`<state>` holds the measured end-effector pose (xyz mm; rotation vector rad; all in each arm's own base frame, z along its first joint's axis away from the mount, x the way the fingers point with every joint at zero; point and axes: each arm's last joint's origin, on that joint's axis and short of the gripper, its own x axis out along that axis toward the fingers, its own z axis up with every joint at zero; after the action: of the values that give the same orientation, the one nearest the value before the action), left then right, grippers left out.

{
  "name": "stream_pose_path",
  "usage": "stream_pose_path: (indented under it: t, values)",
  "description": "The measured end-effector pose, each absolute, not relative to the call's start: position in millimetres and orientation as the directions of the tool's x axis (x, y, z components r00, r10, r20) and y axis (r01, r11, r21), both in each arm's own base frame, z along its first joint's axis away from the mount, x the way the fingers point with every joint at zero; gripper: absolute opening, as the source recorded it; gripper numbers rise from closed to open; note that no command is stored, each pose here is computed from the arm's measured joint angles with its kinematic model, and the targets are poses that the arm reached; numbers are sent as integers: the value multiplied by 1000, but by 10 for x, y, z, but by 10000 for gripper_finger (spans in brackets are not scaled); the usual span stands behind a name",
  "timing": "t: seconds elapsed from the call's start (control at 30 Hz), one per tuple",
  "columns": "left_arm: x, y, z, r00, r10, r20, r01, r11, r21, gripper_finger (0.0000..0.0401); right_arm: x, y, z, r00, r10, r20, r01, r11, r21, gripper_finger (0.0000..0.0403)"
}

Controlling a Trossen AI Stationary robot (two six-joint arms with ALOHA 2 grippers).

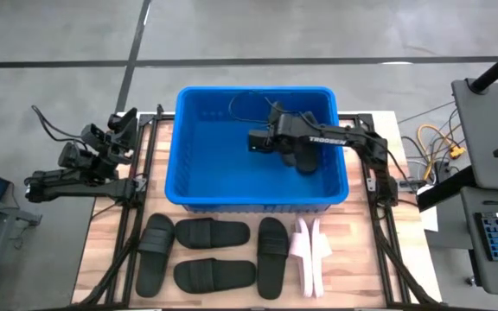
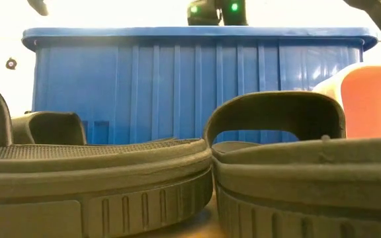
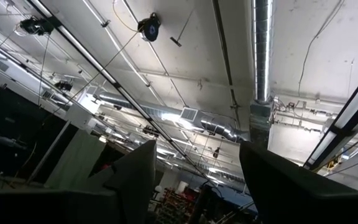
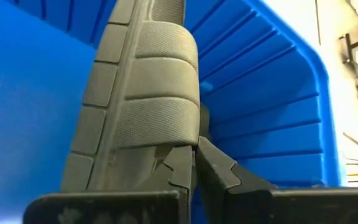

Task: Pick and place slides into bin
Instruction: Put the black slide into the blue bin

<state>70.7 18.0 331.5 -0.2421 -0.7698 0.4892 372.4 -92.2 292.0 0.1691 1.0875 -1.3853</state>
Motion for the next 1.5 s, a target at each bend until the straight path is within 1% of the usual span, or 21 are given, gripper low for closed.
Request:
stream_pose_path:
  t: [0.37,0.8,1.1,1.17,1.27,1.37,1.5]
  values:
    - [709,180,3313,615,506,604,-334,862,-382,217,3910,-980,2494,-267,-700,-662,774,254,-581,8]
    - [693,179,3315,612,506,608,-332,862,-383,217,4029,-1059,2053,-349,-681,-644,645,324,-692,8]
    - [693,179,3315,612,505,608,-331,862,-383,217,4013,-1147,2047,-361,-648,-671,650,341,-679,9]
    - [692,179,3315,612,505,608,-331,863,-383,217,4012,-1169,2069,-357,-637,-683,648,358,-672,12]
    - [693,179,3315,612,505,608,-331,863,-383,217,4001,-1225,2068,-359,-562,-745,666,406,-626,33]
    - [693,179,3315,612,505,608,-331,863,-383,217,3977,-1296,2061,-362,-475,-802,701,429,-570,71]
    - [693,179,3314,613,505,608,-331,863,-382,217,3967,-1339,2061,-363,-463,-809,711,424,-562,133]
